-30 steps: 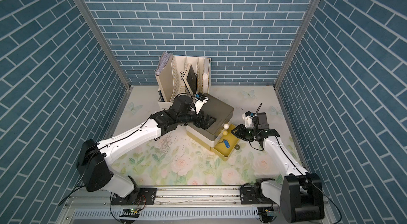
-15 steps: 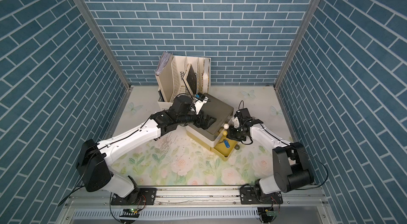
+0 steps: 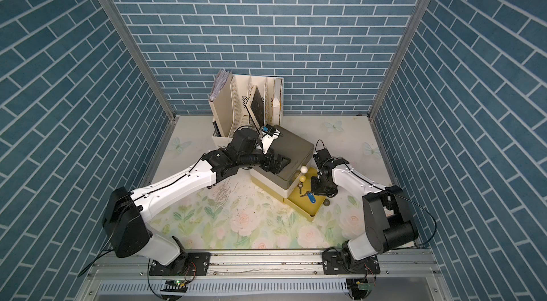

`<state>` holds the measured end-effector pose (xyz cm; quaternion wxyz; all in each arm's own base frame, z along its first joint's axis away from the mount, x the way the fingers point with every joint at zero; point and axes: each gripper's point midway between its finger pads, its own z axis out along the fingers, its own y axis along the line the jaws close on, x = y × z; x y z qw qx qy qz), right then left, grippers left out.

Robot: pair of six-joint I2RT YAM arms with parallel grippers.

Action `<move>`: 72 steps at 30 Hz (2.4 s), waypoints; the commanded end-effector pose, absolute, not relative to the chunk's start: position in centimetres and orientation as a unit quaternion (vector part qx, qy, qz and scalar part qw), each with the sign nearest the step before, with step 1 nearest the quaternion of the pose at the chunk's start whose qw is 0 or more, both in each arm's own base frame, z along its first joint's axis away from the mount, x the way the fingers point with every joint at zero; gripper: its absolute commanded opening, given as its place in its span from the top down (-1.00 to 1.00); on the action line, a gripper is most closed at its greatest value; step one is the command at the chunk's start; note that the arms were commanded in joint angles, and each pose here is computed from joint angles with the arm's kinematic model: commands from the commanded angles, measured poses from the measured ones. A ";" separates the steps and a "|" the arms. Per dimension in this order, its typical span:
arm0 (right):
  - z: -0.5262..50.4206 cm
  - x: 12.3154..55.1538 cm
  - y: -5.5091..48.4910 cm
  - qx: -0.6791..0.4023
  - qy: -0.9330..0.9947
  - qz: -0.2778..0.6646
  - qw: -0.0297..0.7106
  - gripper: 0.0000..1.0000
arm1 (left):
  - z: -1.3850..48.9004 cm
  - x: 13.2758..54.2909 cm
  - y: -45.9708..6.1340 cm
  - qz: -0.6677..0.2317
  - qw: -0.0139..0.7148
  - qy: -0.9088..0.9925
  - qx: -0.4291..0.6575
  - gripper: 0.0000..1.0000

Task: Take the keys out of the drawer
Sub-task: Open the drawer in the storage box, then pick up the key from the drawer.

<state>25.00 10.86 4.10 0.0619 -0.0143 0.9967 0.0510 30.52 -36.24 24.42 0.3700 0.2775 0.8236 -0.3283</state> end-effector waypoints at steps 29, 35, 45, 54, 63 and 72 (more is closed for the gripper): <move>6.1 23.0 11.8 0.016 0.991 0.108 0.076 0.12 | 21.2 29.8 -35.6 -0.312 0.328 0.851 0.268 -0.99; 6.1 23.5 13.1 0.064 0.981 0.159 0.092 0.05 | 20.9 29.6 -35.2 -0.304 0.327 0.853 0.269 -0.99; 5.5 22.7 12.1 0.112 0.980 0.141 0.087 0.05 | 20.9 29.7 -35.0 -0.298 0.332 0.852 0.272 -1.00; 4.3 22.1 11.1 0.121 0.985 0.105 0.059 0.09 | 21.0 29.7 -35.2 -0.300 0.333 0.850 0.278 -1.00; 3.1 22.1 11.6 0.119 0.987 0.103 0.031 0.10 | 20.8 29.8 -35.0 -0.292 0.336 0.849 0.285 -0.99; 3.1 22.7 11.9 0.127 0.985 0.111 0.044 0.28 | 20.1 29.8 -34.5 -0.286 0.334 0.851 0.287 -0.99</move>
